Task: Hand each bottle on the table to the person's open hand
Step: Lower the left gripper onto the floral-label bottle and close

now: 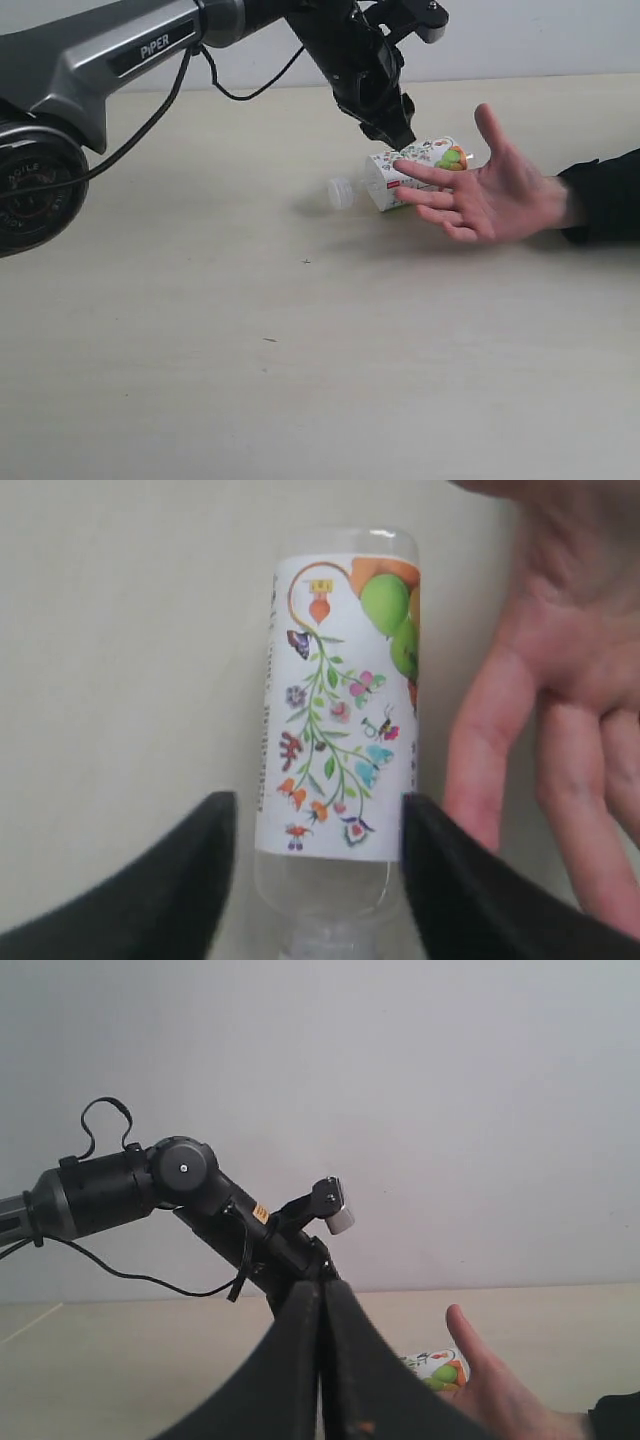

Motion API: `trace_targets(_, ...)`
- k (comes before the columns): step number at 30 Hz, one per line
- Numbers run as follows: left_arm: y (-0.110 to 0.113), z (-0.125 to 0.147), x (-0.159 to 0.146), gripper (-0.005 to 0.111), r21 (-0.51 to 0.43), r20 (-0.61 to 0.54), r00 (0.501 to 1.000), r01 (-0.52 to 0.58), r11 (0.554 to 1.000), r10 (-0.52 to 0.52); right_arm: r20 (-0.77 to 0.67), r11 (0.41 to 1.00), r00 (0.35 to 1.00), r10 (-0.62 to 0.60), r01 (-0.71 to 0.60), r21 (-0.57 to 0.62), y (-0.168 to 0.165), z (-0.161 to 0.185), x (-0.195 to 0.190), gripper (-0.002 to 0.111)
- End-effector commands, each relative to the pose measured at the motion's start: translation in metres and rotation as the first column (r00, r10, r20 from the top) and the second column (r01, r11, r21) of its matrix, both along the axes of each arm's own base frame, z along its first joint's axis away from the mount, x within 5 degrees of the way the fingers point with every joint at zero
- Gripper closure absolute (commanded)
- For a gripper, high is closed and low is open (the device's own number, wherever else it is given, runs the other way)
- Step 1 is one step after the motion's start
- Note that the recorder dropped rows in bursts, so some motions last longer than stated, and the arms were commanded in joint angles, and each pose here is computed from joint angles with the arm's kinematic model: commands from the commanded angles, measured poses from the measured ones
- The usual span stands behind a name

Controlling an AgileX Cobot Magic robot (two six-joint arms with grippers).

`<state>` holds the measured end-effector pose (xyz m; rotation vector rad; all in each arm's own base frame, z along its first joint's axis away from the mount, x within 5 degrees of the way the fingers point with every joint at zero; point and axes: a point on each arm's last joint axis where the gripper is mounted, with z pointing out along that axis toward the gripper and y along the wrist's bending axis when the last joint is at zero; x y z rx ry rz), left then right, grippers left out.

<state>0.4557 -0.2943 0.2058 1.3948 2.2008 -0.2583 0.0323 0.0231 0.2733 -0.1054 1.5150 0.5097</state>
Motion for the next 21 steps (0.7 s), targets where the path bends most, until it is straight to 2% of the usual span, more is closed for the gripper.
trace_targets(1, -0.0127, 0.0002, -0.0004, 0.033, -0.027, 0.060, 0.998, 0.006, 1.000, -0.004, 0.002, 1.000, 1.000, -0.003, 0.003, 0.004, -0.0002, -0.0010, -0.0001, 0.108)
trace_targets(5, -0.0208, -0.0045, -0.0023, 0.034, 0.016, 0.111, 0.994, 0.025, 1.000, -0.027, 0.002, 1.000, 1.000, -0.003, 0.003, 0.004, -0.0002, -0.0010, -0.0001, 0.108)
trace_targets(9, -0.0210, -0.0045, 0.0002, 0.034, 0.004, 0.130, 0.992, 0.002, 1.000, -0.002, 0.002, 1.000, 1.000, -0.003, 0.003, 0.004, -0.0002, -0.0010, -0.0001, 0.108)
trace_targets(21, -0.0208, -0.0052, -0.0003, 0.034, -0.011, 0.102, 0.994, -0.035, 0.999, 0.035, 0.002, 1.000, 1.000, -0.003, 0.003, 0.004, -0.0002, -0.0010, -0.0001, 0.108)
